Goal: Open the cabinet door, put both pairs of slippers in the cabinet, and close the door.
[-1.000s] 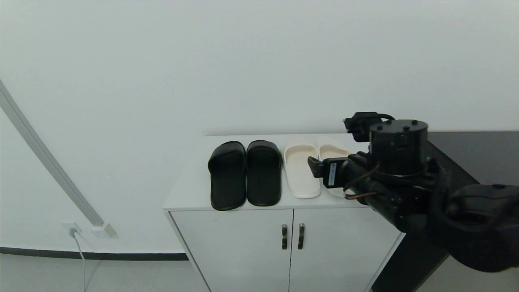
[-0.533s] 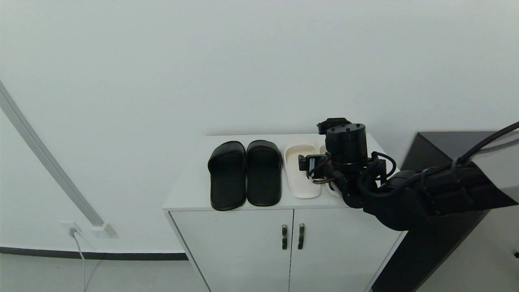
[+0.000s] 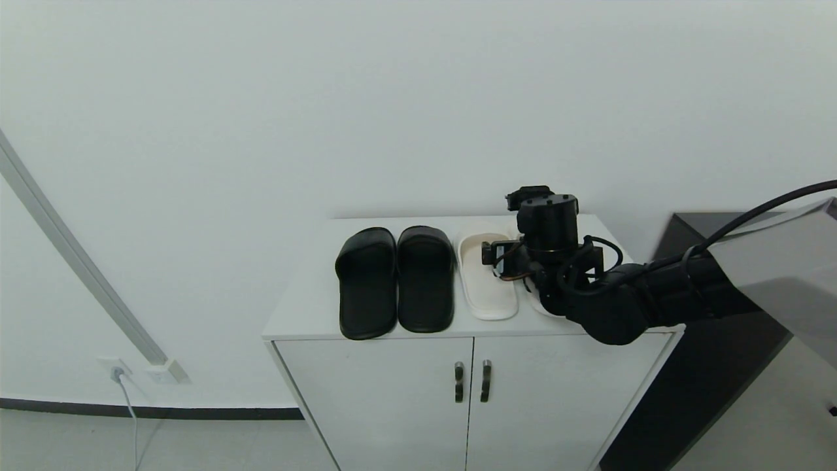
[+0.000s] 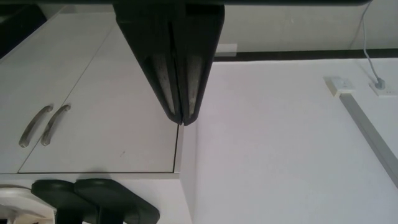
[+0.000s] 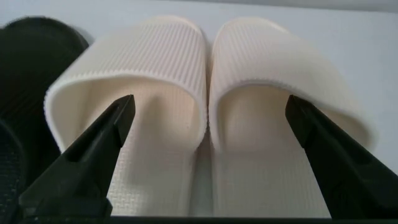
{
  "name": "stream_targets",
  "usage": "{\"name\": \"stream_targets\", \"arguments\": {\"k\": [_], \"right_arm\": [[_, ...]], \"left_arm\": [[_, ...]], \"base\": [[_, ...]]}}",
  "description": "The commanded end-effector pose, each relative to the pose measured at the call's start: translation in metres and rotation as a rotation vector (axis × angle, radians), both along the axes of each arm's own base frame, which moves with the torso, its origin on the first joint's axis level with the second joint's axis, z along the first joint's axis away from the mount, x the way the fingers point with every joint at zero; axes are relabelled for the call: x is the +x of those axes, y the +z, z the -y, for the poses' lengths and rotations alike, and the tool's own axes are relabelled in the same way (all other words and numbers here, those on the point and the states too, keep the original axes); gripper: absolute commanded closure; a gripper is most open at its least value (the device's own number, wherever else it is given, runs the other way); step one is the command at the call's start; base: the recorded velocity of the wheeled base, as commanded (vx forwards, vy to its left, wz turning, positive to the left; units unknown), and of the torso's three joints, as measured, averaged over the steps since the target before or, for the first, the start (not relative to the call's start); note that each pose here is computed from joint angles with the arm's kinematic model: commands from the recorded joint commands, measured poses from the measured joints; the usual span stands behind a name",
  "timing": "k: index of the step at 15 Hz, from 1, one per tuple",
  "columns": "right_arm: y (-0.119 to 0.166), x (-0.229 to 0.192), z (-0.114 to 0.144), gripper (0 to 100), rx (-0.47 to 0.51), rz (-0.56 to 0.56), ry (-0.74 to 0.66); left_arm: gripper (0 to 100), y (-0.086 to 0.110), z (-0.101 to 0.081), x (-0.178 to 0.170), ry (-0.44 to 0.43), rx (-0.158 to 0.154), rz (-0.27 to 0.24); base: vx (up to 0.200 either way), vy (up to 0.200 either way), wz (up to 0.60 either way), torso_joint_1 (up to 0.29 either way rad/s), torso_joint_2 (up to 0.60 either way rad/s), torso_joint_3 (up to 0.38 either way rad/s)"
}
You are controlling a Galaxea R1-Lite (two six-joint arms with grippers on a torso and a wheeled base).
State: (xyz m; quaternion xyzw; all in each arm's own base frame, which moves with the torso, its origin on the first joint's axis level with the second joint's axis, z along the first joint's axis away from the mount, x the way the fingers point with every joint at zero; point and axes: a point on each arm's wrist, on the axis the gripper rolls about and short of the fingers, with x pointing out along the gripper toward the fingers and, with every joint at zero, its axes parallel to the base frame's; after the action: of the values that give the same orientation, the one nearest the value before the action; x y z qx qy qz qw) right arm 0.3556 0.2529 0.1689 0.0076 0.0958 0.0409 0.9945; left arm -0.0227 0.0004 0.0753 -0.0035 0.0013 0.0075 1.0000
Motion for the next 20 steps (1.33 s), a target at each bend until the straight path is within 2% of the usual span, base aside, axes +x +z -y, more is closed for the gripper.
{"name": "stream_targets", "arguments": {"k": [1,2,10,13,14,16,17,20], "right_arm": [[-0.001,0.005,-0.001,0,-0.003,-0.009,0.0],[-0.001,0.005,-0.001,100,-0.001,-0.008,0.005],[0.003,0.004,0.0,100,0.003,-0.005,0.003],[0.024,-0.009,0.01,100,0.026,0.026,0.003],[0.04,-0.033,0.016,100,0.038,0.039,0.038],[0.049,-0.055,0.018,100,0.045,0.039,0.096],[0.057,-0.087,0.026,100,0.051,0.028,0.195],[0.06,-0.134,0.045,100,0.043,0.002,0.388]], "left_arm": [[100,0.0,0.0,0.0,0.0,-0.001,-0.001],[100,0.0,0.0,0.0,0.0,-0.001,-0.001],[100,0.0,0.0,0.0,0.0,-0.001,-0.001],[100,0.0,0.0,0.0,0.002,-0.001,-0.001],[100,0.0,0.0,0.0,0.002,-0.001,-0.001],[100,0.0,0.0,0.0,0.002,-0.001,-0.001],[100,0.0,0.0,0.0,0.002,-0.001,-0.001],[100,0.0,0.0,0.0,0.002,-0.001,-0.001]], "base": [[0.0,0.0,0.0,0.0,0.0,0.0],[0.0,0.0,0.0,0.0,0.0,0.0],[0.0,0.0,0.0,0.0,0.0,0.0],[0.0,0.0,0.0,0.0,0.0,0.0],[0.0,0.0,0.0,0.0,0.0,0.0],[0.0,0.0,0.0,0.0,0.0,0.0],[0.0,0.0,0.0,0.0,0.0,0.0],[0.0,0.0,0.0,0.0,0.0,0.0]]}}
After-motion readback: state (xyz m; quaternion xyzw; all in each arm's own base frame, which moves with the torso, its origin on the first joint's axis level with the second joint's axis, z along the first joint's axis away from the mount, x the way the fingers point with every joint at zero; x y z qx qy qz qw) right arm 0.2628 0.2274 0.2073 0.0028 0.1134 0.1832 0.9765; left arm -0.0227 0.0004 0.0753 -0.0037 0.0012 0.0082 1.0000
